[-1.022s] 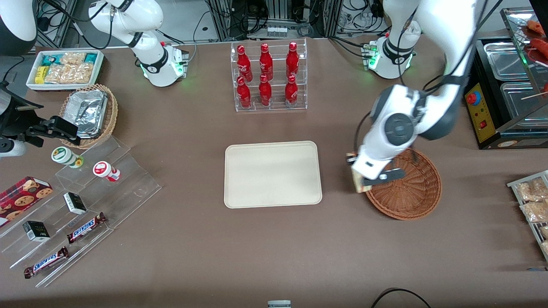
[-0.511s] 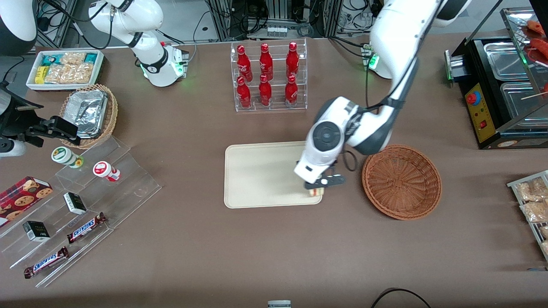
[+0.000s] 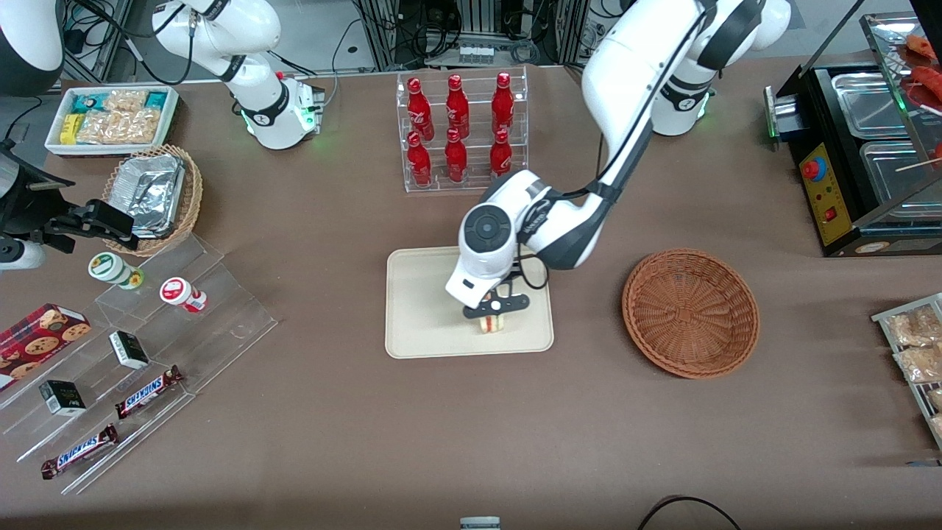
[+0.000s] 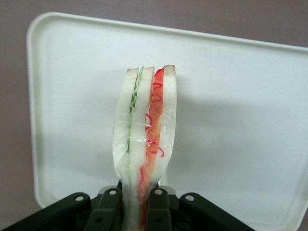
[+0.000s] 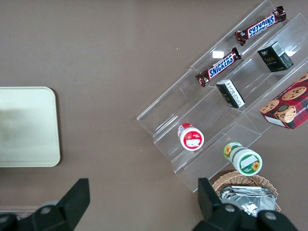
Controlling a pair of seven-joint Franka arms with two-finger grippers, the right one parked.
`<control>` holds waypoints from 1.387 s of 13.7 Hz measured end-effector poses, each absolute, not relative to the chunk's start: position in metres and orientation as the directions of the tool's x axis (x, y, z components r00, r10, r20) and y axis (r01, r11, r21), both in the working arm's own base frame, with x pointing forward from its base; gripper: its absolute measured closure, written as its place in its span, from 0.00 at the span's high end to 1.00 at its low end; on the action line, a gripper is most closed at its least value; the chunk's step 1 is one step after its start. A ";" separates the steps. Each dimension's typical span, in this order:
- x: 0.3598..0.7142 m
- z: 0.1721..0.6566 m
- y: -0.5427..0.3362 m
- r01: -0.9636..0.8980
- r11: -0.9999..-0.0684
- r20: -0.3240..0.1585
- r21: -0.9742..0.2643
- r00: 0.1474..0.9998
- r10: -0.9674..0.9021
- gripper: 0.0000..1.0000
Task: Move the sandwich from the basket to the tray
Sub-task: 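Lower the sandwich onto the tray and open the left gripper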
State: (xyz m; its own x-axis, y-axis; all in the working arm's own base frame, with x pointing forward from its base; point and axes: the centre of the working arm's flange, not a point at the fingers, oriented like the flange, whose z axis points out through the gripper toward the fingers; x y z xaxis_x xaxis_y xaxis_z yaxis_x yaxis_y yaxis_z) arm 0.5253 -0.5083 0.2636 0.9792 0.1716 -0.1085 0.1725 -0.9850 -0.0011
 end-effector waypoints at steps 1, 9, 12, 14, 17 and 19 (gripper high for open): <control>0.523 0.260 -0.514 0.176 -0.984 -0.104 0.006 0.979 0.174 0.17; 0.517 0.239 -0.523 0.235 -0.972 -0.110 -0.007 0.966 0.234 0.17; 0.518 0.237 -0.523 0.240 -0.971 -0.109 -0.006 0.965 0.240 0.22; 0.519 0.240 -0.524 0.244 -0.970 -0.106 -0.001 0.964 0.242 0.41; 0.525 0.252 -0.525 0.253 -0.967 -0.092 0.019 0.964 0.250 0.72; 0.529 0.271 -0.526 0.256 -0.966 -0.081 0.035 0.964 0.253 0.93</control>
